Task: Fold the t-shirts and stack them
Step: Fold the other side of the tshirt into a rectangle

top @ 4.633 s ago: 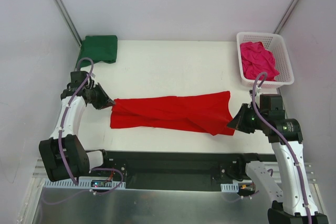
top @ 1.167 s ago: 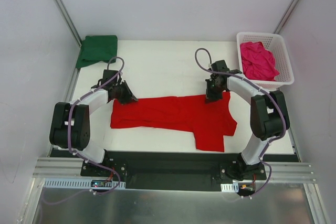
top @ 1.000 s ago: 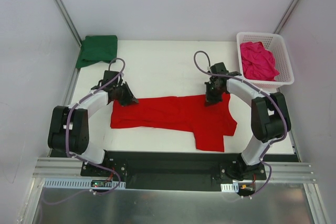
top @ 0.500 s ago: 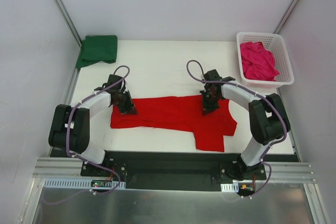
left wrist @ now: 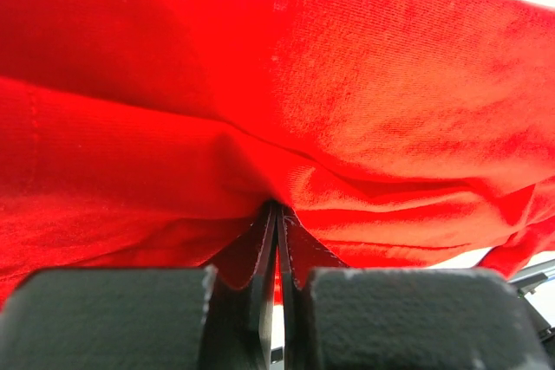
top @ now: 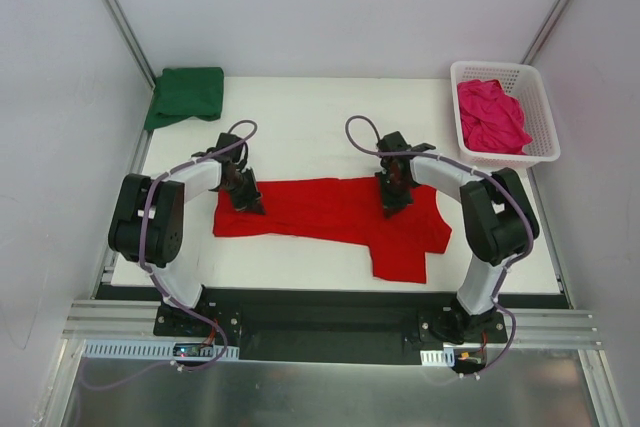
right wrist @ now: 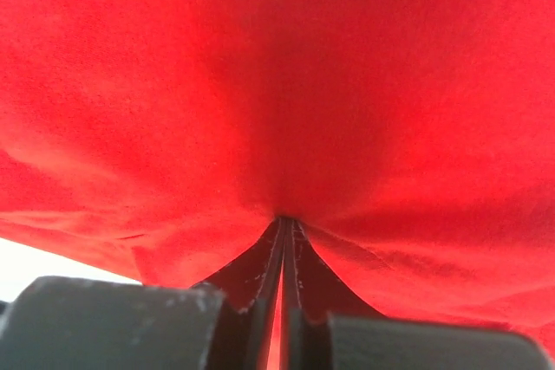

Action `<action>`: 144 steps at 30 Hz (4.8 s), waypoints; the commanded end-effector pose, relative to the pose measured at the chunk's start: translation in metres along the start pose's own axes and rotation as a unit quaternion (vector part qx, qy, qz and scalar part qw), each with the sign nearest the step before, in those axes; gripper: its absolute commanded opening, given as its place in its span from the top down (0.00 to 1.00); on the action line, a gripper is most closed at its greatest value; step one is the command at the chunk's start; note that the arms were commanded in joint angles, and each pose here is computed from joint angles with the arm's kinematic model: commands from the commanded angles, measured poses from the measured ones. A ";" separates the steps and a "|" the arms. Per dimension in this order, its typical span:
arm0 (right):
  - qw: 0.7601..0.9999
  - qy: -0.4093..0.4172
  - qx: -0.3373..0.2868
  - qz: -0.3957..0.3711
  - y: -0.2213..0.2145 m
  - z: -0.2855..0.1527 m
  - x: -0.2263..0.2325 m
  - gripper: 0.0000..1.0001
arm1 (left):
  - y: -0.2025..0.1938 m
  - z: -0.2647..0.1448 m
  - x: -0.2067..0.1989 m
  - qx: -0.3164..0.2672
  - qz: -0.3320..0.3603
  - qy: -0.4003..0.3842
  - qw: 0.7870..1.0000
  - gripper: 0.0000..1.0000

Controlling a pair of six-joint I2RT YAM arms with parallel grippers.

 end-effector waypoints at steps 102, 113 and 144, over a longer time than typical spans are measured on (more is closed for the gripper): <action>0.963 0.023 -0.073 0.257 -0.119 -0.032 -0.076 0.49 | -0.175 0.081 -0.200 0.015 0.274 -0.296 0.915 0.62; 0.964 0.027 -0.071 0.255 -0.111 -0.028 -0.075 0.50 | -0.169 0.087 -0.192 -0.005 0.283 -0.246 0.927 0.66; 0.967 0.014 -0.068 0.244 -0.091 -0.013 -0.078 0.52 | -0.169 0.091 -0.191 -0.001 0.280 -0.232 0.932 0.68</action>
Point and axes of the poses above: each gripper's point midway between its finger pads, its own z axis out along the fingers, its own x axis along the line the jaws close on, y = z × x, the point moved 8 cm from there along -z, back along the fingers, and after that the axes turned 2 degrees about z, right-handed, at the moved point
